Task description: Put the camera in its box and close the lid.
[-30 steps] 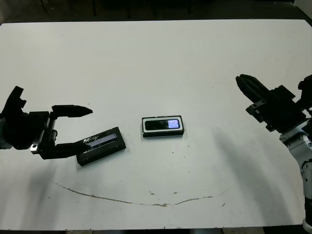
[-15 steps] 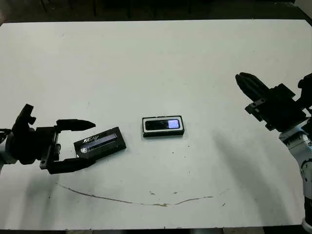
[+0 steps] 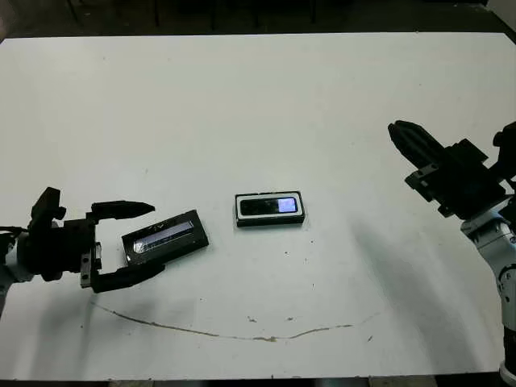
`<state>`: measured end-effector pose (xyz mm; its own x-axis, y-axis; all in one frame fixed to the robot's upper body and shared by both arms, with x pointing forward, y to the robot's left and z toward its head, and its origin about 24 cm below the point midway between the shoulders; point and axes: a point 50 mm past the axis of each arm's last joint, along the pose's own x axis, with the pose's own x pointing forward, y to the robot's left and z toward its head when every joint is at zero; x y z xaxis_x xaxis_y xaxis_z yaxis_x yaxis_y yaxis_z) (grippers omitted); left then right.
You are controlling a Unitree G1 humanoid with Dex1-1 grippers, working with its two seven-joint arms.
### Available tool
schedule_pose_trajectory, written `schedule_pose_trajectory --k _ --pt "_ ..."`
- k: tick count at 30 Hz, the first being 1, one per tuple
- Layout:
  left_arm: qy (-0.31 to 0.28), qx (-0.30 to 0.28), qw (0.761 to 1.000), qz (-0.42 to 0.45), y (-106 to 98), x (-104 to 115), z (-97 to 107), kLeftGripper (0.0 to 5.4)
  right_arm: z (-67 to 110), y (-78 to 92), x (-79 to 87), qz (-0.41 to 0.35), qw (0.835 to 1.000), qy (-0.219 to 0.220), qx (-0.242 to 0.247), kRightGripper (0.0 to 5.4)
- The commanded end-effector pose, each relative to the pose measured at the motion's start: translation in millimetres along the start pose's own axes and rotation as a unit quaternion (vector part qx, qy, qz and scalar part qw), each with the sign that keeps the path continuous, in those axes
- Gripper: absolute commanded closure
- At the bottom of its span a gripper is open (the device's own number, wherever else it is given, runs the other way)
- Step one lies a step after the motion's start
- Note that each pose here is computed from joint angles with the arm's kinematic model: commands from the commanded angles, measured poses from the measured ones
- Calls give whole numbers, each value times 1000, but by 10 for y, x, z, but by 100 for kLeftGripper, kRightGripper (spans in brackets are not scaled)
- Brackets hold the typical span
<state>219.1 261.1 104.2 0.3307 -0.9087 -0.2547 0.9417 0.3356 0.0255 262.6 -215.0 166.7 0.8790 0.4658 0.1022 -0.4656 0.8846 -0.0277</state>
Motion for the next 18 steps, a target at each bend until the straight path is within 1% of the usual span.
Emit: schedule_pose_trajectory --k 1,8,11,13,18 --pt "11 -18 1000 -3 -25 -14 -86 1 -48 -3 -37 -4 1000 15 2 540" --pt "24 -34 999 -4 -6 -29 -119 1 -45 5 -35 -4 1000 15 7 540" --pt "18 -55 998 -12 10 -28 -177 1 -45 8 -38 -4 1000 15 4 540" --pt "25 -65 997 -13 22 -29 -209 1 -48 7 -38 -3 1000 13 5 540" --pt "20 -82 996 -24 64 -24 -279 1 -46 16 -40 -4 1000 16 3 540"
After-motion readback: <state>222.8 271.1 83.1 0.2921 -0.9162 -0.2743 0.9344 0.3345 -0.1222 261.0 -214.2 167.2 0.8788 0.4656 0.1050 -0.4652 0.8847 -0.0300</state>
